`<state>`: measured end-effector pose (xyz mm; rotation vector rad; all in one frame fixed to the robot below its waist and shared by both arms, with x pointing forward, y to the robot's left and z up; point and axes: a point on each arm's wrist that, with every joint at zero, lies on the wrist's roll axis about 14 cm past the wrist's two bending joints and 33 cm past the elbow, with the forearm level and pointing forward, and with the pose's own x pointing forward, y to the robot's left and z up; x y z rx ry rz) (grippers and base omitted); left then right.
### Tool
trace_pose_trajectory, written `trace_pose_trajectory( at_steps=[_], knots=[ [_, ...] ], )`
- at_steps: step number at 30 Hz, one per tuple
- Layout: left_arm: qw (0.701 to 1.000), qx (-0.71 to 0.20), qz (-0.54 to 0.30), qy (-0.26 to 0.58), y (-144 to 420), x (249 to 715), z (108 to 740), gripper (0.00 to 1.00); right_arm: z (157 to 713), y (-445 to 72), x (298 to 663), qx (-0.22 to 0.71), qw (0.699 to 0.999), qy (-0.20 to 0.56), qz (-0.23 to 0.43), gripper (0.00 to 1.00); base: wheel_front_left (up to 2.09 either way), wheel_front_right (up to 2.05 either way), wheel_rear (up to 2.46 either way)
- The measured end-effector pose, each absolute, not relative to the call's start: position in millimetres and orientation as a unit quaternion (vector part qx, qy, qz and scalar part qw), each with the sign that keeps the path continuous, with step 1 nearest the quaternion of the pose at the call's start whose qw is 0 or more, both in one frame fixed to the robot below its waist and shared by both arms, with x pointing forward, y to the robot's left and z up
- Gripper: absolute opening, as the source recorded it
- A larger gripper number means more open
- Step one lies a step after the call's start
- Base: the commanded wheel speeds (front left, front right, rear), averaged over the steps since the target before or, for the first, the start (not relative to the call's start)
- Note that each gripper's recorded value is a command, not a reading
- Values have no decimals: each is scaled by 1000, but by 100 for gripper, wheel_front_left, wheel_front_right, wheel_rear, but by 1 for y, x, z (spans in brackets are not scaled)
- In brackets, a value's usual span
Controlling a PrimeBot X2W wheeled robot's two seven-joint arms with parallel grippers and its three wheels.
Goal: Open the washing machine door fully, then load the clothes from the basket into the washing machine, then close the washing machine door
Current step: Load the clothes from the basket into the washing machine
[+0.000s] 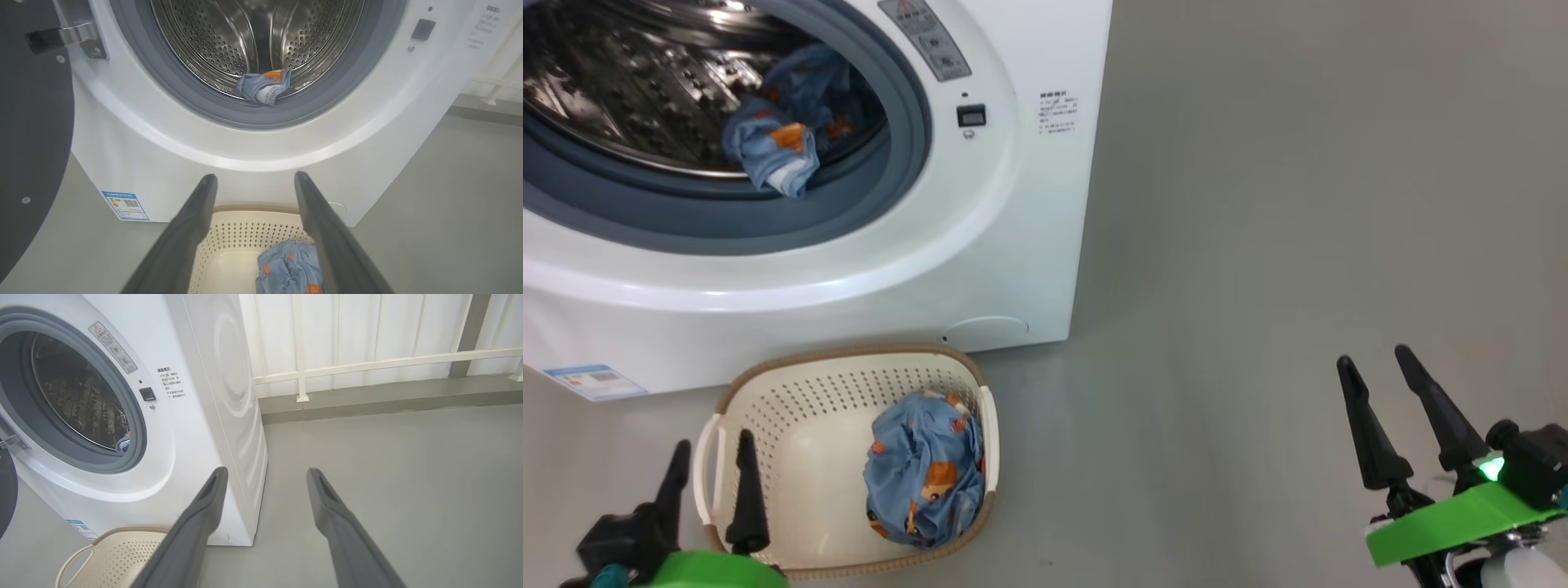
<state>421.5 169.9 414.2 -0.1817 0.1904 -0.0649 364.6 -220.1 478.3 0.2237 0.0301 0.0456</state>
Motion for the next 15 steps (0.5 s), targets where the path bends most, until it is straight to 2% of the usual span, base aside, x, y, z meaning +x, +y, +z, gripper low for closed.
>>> trace_pose_trajectory(
  at_steps=[9, 15],
  knots=[
    [973, -104, -67, 193, 132, 437, 352, 100, 472, -219, 394, 115, 993, 17, 21, 100, 0, 0, 0],
    [952, -106, -89, 274, 110, 442, 303, 100, 462, -216, 416, 120, 992, 23, 22, 100, 0, 0, 0]
  ],
)
